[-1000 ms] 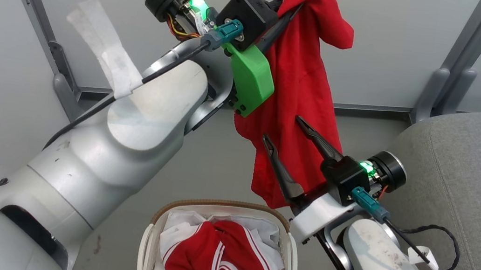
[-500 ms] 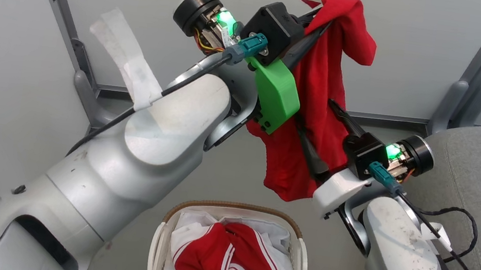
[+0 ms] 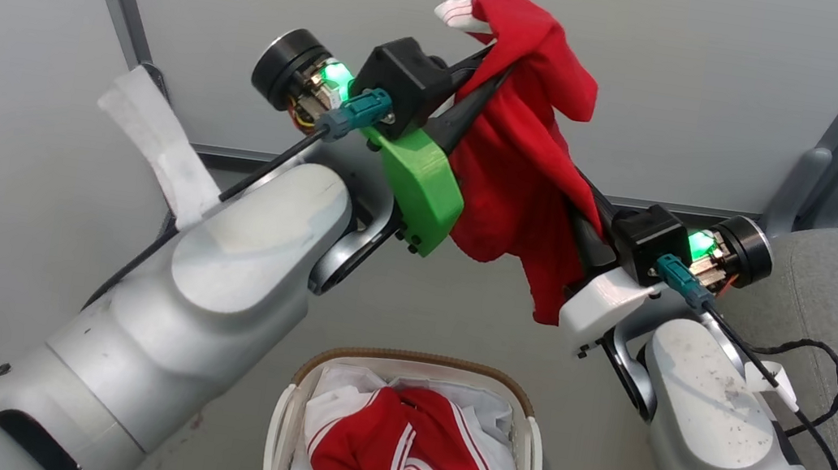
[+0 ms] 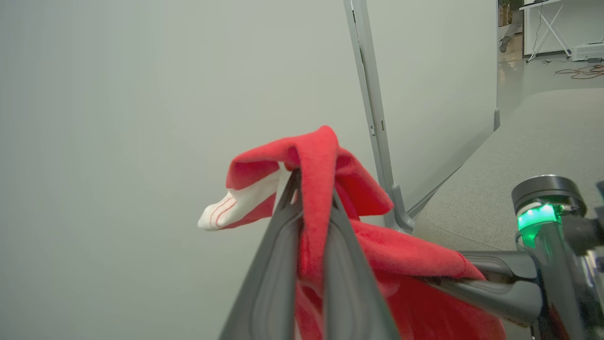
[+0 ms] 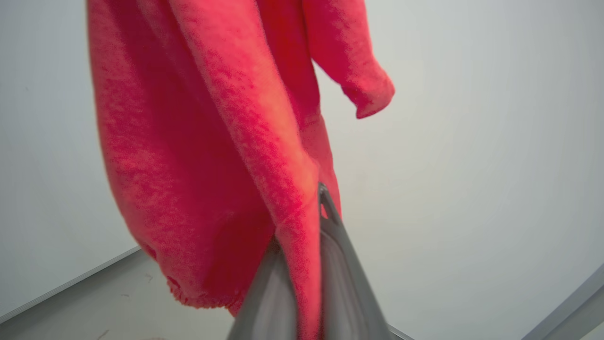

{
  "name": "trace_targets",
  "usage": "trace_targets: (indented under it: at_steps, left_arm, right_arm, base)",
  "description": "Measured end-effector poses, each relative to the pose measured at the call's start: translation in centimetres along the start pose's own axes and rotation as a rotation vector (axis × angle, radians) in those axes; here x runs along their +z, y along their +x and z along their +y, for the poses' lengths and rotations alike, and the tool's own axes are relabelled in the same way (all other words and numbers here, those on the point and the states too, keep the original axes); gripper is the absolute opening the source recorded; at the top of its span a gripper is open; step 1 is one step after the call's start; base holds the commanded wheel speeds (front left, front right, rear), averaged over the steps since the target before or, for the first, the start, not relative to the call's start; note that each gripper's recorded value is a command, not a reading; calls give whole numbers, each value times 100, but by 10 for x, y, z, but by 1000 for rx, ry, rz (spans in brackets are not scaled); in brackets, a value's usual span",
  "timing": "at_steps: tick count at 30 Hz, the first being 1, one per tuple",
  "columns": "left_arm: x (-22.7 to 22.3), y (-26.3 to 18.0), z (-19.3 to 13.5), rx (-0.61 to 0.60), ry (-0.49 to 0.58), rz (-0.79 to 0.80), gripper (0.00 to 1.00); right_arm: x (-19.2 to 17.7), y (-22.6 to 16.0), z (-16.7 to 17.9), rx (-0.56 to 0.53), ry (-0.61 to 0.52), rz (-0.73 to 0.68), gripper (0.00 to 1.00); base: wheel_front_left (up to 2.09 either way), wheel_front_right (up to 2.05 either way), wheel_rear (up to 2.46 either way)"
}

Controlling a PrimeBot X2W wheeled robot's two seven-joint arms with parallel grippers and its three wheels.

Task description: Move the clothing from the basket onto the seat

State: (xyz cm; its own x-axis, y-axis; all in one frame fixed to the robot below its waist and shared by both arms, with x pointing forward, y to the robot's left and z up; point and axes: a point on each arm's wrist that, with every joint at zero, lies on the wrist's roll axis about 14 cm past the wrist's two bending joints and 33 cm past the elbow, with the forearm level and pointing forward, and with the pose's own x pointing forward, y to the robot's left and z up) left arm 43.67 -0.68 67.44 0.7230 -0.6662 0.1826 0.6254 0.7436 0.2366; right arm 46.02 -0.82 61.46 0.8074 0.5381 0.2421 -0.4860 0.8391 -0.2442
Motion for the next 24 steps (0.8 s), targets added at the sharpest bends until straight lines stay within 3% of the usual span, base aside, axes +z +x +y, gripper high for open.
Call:
trace_targets:
  at_steps: [1,3,4,5,8,17,24]
  left_arm:
    - [-4,-2,2,9,-6,2,9]
    - [-13,-8,6,28,-31,1,43]
    - [-19,-11,6,35,-42,4,88]
    - [-24,-13,6,41,-52,7,100]
    - [-43,-23,6,52,-54,30,100]
    - [-106,-55,-4,153,-238,127,100]
    - [-144,-83,-20,205,-303,201,100]
  right_arm:
    - [0,0,-1,-3,0,0,0]
    - [0,-2,-7,-20,3,0,0]
    - [0,-3,-9,-26,4,1,0]
    - [0,-3,-11,-33,5,1,0]
    - [-2,-7,-19,-58,10,7,0]
    - [-4,-18,-45,-140,15,14,0]
    - [-11,-32,-63,-203,22,29,0]
  base:
    - [0,0,0]
    - [0,0,0]
    - [0,0,0]
    - [0,0,0]
    - [0,0,0]
    - [0,0,0]
    - [0,0,0]
